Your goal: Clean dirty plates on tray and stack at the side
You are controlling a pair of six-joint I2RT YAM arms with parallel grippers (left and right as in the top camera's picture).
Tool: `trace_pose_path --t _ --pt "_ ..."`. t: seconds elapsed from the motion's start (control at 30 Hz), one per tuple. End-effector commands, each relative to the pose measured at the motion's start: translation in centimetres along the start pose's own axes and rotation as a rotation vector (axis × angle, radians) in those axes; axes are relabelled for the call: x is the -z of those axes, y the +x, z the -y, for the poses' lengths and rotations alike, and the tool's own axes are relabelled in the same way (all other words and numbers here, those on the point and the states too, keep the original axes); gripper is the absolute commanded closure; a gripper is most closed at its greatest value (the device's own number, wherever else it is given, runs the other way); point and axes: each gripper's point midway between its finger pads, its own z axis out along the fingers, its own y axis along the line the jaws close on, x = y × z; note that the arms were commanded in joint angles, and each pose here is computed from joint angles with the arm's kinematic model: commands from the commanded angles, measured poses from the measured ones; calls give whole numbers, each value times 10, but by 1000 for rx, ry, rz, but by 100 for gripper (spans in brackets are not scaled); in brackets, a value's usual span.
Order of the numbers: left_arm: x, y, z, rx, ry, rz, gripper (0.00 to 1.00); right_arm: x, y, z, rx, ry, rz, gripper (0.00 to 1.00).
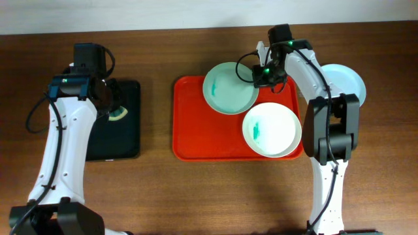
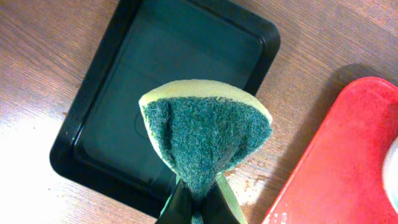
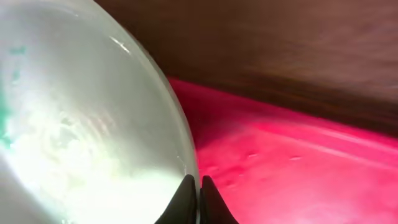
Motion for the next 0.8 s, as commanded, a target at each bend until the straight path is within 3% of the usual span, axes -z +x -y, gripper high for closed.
trace_pose_path --t 0.0,0.17,0.27,0.4,0.53,0.63,0.77 --pt "-6 0 1 9 -2 -12 100 0 10 -36 -8 -149 -42 96" --pt "-19 5 8 0 21 -57 100 -9 38 -76 41 -155 -157 95" --pt "-20 5 8 -2 20 -58 100 -17 40 -76 102 -27 -157 67" --pt "-21 4 8 -2 21 -55 100 -24 39 -78 133 21 -152 67" --pt "-46 -5 12 0 -2 -41 100 -47 56 -67 115 37 -225 76" --pt "-70 -6 13 2 -14 -63 100 -46 61 -67 109 35 -245 91" --pt "-102 -10 -1 39 -46 -93 100 -45 65 -67 105 37 -263 93"
